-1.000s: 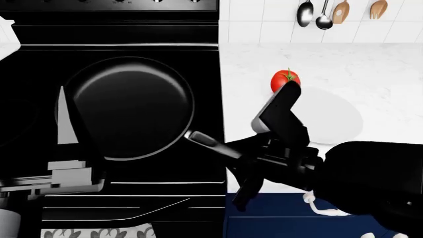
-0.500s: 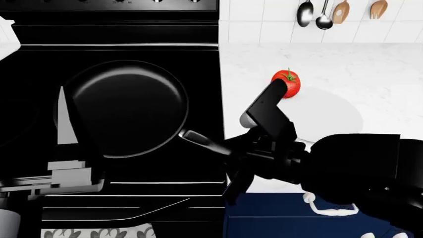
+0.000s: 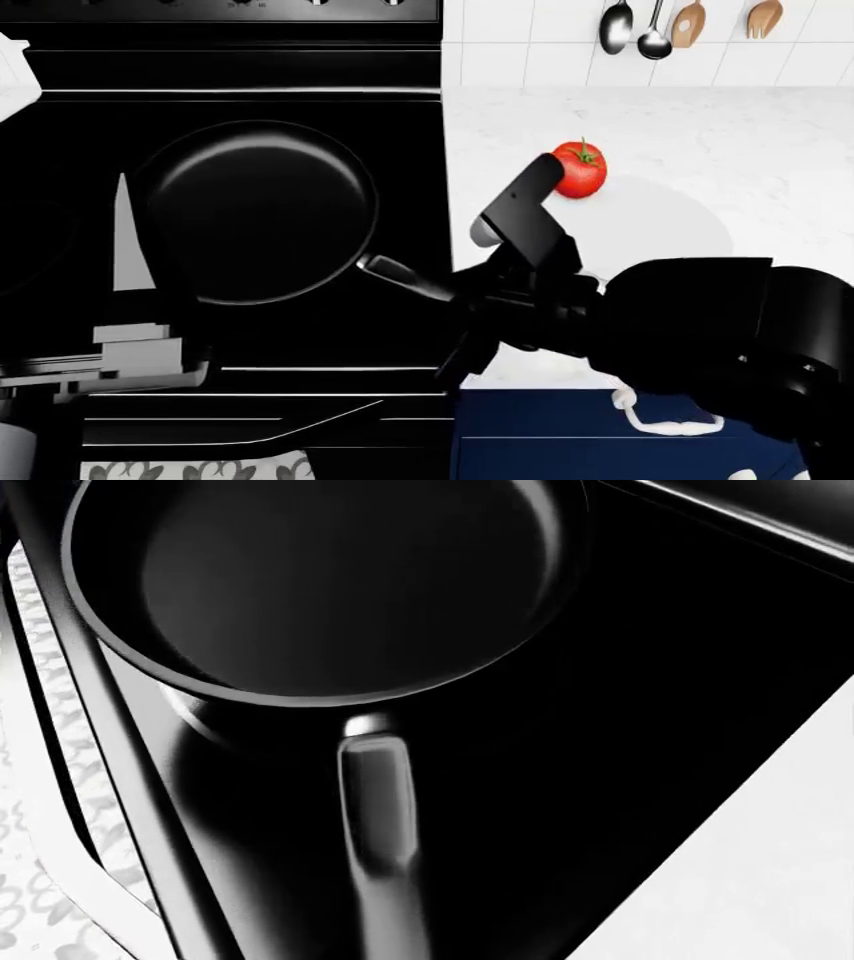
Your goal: Pick up the pan and dump the vegetables in it onto the plate. Then return the pan to the stove.
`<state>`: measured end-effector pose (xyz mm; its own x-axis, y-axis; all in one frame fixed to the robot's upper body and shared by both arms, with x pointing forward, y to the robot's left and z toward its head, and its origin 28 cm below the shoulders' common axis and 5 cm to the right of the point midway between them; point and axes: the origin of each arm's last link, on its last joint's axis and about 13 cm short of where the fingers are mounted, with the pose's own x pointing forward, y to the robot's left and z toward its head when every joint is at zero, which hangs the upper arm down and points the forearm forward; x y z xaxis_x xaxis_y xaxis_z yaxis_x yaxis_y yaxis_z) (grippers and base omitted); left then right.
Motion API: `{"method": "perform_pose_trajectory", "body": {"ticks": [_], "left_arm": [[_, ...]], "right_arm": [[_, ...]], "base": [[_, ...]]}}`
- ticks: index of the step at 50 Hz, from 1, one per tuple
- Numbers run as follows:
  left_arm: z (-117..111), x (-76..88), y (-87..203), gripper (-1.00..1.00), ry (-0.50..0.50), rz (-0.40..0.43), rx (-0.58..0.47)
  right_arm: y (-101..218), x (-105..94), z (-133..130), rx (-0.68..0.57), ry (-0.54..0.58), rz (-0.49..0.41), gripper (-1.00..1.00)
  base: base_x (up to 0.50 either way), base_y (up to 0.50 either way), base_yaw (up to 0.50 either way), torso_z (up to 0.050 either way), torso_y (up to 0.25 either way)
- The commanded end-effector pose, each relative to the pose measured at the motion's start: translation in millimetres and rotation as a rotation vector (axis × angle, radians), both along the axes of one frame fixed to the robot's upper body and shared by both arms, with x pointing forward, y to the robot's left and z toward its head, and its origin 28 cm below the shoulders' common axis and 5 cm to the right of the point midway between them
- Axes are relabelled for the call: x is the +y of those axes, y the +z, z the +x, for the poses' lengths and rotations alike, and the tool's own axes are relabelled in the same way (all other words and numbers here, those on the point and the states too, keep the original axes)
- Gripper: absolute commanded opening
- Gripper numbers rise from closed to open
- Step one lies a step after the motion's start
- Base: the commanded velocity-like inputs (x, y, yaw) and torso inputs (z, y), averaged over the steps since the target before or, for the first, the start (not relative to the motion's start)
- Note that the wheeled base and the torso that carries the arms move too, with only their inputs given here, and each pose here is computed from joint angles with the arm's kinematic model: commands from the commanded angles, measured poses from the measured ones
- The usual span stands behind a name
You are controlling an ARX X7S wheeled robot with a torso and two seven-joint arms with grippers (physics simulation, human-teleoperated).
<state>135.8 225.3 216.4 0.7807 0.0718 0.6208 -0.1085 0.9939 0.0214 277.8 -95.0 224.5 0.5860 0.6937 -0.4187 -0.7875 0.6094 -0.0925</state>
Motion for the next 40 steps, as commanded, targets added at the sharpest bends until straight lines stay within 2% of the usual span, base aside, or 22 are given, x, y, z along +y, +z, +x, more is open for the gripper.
{"method": "perform_pose_trajectory", "body": {"ticks": [1, 5, 6, 26, 40], "left_arm": [[-1, -0.1, 0, 1.00, 0.000, 0.000, 0.000], [-1, -0.3, 0, 1.00, 0.000, 0.002, -0.001], [0, -0.2, 0, 1.00, 0.000, 0.001, 0.000], [0, -0.1, 0, 1.00, 0.000, 0.001, 0.000], [0, -0.4, 0, 1.00, 0.000, 0.002, 0.001]], "right_arm": [[12, 3.1, 8, -0.067, -0.023, 0.036, -1.00], [12, 3.7, 9, -0.069, -0.026, 0.040, -1.00], [12, 3.8, 9, -0.072, -0.027, 0.041, 1.00], [12, 1.7, 7, -0.083, -0.030, 0.050, 1.00], [41, -6.8, -5, -0.179, -0.029, 0.195, 1.00]], "base": [[0.00, 0.00, 0.00, 0.000, 0.000], [0.00, 0.00, 0.00, 0.000, 0.002], [0.00, 0.00, 0.00, 0.000, 0.000], [0.00, 0.00, 0.00, 0.000, 0.000], [0.00, 0.00, 0.00, 0.000, 0.000]]}}
